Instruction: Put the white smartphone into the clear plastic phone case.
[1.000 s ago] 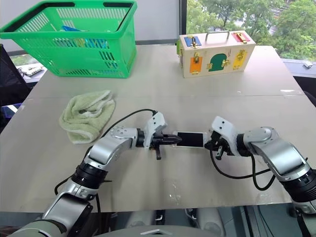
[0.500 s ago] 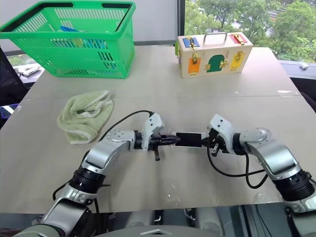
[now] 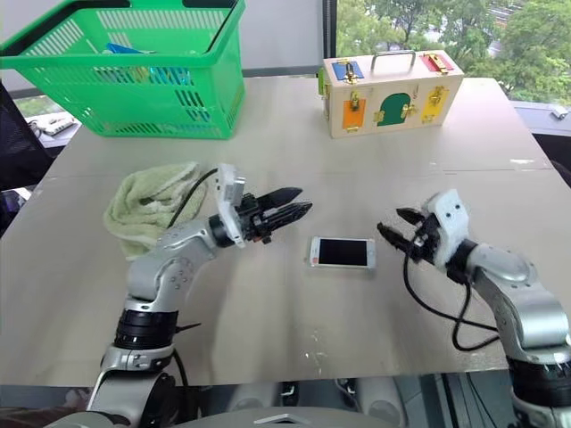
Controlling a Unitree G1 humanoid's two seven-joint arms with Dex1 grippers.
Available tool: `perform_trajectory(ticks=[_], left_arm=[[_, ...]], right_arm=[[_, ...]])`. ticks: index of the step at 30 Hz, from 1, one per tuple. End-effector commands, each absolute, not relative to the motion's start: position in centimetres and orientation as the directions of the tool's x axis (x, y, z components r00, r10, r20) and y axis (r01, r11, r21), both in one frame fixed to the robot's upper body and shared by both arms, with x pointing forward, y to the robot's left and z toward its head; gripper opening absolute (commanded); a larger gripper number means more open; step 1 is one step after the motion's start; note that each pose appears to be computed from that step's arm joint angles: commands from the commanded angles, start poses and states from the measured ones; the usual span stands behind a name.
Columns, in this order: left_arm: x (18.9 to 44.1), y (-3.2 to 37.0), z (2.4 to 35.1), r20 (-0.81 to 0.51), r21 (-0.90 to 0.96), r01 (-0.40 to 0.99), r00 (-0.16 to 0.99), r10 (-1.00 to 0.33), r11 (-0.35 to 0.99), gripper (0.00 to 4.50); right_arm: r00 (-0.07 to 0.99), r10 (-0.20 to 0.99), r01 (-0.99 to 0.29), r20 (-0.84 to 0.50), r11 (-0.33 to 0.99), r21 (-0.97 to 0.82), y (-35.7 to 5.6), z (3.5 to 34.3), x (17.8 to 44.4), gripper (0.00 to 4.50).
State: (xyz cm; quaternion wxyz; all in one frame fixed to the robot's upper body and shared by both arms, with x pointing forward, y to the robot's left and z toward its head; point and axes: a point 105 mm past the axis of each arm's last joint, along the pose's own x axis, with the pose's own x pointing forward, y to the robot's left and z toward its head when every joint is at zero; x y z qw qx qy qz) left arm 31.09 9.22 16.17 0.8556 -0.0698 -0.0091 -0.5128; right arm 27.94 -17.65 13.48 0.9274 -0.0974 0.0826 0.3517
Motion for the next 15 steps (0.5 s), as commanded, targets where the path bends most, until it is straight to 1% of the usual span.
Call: perform_trajectory(ticks=[1,2,8,11,15], left_arm=[[30.0,10.3,16.9,0.099,-0.073,0.881,0.473,-0.876,0.467,4.18],[29.8,10.7,16.7,0.090,-0.072,0.877,0.479,-0.873,0.474,4.46],[28.5,13.4,15.7,-0.007,-0.041,0.847,0.531,-0.847,0.531,4.46],[28.8,14.6,15.7,-0.021,-0.069,0.818,0.571,-0.820,0.571,4.46],[29.1,15.7,16.2,-0.035,-0.069,0.806,0.586,-0.809,0.587,4.46]], right_arm=[[0.734,0.652,-0.680,-0.191,0.705,-0.202,-18.7,15.1,26.4,4.49],[0.733,0.652,-0.680,-0.193,0.704,-0.204,-19.0,15.2,26.0,4.50],[0.746,0.623,-0.665,-0.235,0.713,-0.222,-21.0,14.7,24.1,4.50],[0.761,0.593,-0.646,-0.262,0.727,-0.233,-21.9,14.0,23.2,4.50],[0.784,0.561,-0.617,-0.266,0.754,-0.227,-22.6,13.4,22.5,4.50]])
